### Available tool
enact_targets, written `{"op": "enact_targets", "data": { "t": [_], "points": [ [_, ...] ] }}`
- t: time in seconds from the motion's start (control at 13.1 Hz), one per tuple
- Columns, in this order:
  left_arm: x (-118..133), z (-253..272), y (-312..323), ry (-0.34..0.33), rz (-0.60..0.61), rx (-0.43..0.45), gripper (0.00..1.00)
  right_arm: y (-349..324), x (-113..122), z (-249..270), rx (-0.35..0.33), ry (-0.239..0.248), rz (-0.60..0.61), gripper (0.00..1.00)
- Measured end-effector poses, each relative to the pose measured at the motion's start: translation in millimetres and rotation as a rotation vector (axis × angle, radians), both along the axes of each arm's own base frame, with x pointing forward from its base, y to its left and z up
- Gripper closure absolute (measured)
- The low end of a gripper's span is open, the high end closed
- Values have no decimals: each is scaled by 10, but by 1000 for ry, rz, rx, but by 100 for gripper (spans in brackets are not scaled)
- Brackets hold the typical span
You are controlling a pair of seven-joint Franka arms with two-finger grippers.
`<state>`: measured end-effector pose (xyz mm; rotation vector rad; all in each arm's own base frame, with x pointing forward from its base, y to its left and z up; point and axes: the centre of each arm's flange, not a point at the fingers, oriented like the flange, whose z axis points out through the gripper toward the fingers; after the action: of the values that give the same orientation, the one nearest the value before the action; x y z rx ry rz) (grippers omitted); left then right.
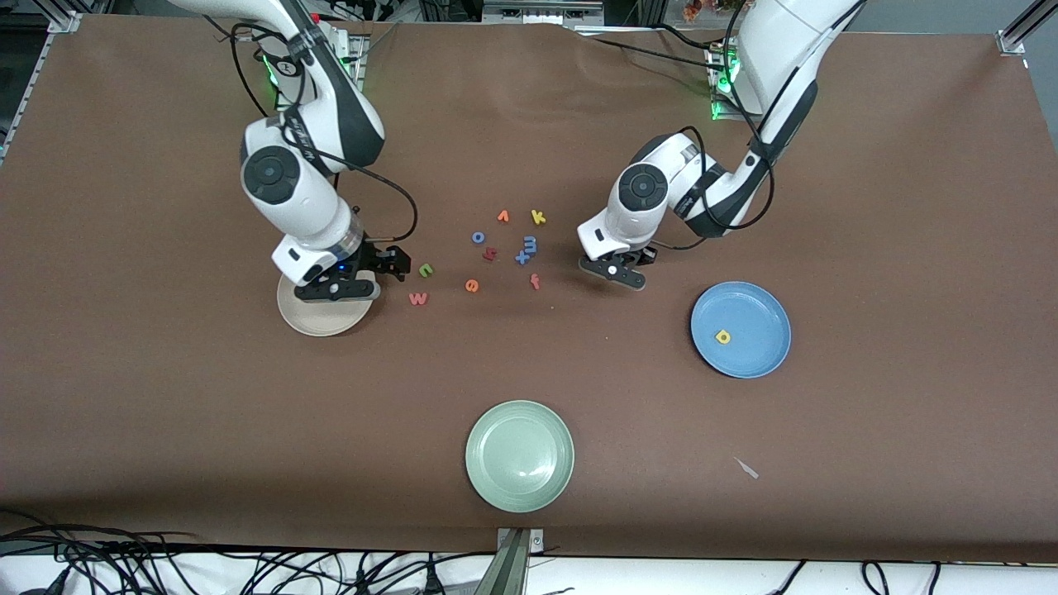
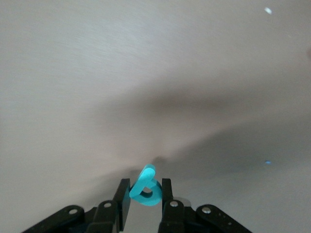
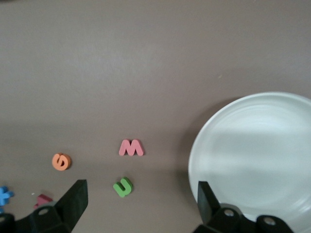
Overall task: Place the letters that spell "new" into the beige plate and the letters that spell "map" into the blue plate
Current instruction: 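Drop the teal letter in the blue plate while the right gripper grasps the pink M, then reach the left gripper to the blue letter while the right gripper carries the M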
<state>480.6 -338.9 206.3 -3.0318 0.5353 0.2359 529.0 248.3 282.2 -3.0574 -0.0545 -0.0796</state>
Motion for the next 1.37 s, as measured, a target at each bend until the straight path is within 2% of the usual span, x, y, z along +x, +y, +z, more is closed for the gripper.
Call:
{"op": "enact_targets", "data": {
  "t": [0.23, 0.38, 0.53, 0.69, 0.91, 0.99, 1.07, 1.14, 1.22, 1.37],
  "points": [
    [526, 552, 424, 42, -37, 59, 70, 120, -111, -350, 13, -16, 0, 0],
    [933, 769, 1022, 56, -81, 45, 70, 151, -111, -538, 18, -29, 3, 0],
    [1202, 765, 1720, 55, -124, 57, 70, 209, -134, -750, 21, -45, 18, 0],
    [1333, 550, 2223, 51, -140, 82, 70, 290, -177, -927, 25, -51, 33, 0],
    [1299, -4, 2365, 52, -140, 54, 70, 394, -206, -1047, 23, -57, 58, 3],
    [1258, -99, 2331, 58, -129, 49, 65, 404, -205, -1071, 21, -61, 66, 5],
    [1238, -115, 2286, 57, -114, 49, 54, 407, -207, -1094, 19, -66, 74, 5],
    [1240, -79, 2229, 49, -108, 47, 43, 408, -206, -1111, 16, -69, 81, 13],
    [1251, -24, 2162, 38, -110, 43, 35, 408, -202, -1117, 12, -74, 91, 13],
    [1282, 201, 1927, 1, -119, 26, 12, 399, -170, -1096, 6, -84, 100, 21]
  ]
}}
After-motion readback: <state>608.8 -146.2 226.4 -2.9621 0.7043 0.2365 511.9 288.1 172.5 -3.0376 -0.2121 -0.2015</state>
